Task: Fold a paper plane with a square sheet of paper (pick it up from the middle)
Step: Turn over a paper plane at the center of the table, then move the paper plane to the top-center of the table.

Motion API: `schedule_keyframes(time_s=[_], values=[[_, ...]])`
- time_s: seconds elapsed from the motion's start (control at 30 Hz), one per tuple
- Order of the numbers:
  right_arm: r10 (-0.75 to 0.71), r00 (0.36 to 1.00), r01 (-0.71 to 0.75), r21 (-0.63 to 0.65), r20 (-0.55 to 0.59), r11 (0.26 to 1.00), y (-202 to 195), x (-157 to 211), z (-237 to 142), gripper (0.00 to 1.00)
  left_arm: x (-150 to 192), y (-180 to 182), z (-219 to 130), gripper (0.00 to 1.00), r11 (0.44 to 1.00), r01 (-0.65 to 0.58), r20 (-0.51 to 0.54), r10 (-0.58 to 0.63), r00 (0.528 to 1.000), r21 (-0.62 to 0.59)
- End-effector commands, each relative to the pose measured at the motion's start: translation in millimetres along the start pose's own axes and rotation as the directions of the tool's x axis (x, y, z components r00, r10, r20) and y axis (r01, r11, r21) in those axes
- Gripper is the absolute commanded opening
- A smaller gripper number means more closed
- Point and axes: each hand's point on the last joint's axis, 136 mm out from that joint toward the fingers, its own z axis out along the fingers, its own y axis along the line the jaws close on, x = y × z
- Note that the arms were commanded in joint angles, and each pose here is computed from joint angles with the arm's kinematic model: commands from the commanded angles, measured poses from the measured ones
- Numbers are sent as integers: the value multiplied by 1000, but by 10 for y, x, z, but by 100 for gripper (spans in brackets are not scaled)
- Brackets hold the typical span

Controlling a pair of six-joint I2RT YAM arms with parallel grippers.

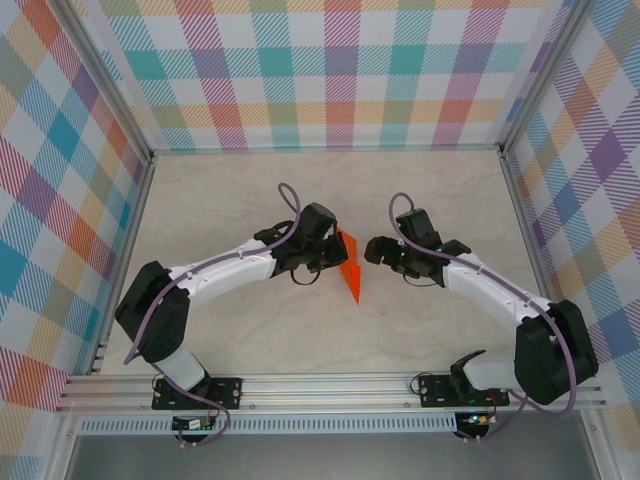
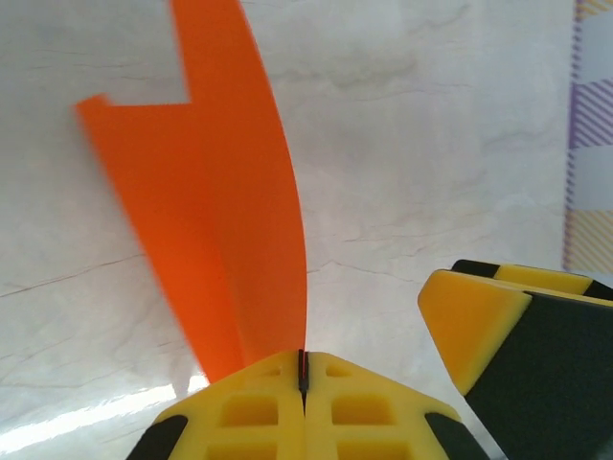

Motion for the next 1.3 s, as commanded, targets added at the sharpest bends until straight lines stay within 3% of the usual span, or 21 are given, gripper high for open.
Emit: schedule_keyframes(time_s=[0.0, 0.23, 0.4, 0.73, 0.87, 1.03, 1.27], values=[[4, 1000, -4, -53, -4, 999, 77, 18, -47, 83, 53, 56, 146, 2, 996, 35, -28, -32, 999, 81], [-45, 997, 33, -178, -59, 983, 270, 134, 13, 78, 195, 571, 321, 1, 990, 139, -25, -139, 990, -1], [-93, 987, 56, -262, -133, 964, 424, 308, 104, 71, 275, 913, 227, 1, 980, 186, 22, -185, 983, -77], [-227, 944, 186, -182, -239, 966, 510, 692, 403, 61, 328, 1079, 198, 1, 971, 199, 35, -196, 980, -132], [-254, 923, 206, -185, -288, 961, 495, 804, 546, 64, 325, 1099, 195, 1, 970, 196, 36, -193, 981, -144], [-311, 901, 242, -242, -304, 939, 563, 856, 650, 79, 319, 1102, 181, 1, 970, 192, 37, -188, 981, -148], [-356, 881, 269, -288, -312, 919, 631, 886, 696, 83, 305, 1113, 168, 1, 969, 191, 36, -188, 982, -154]])
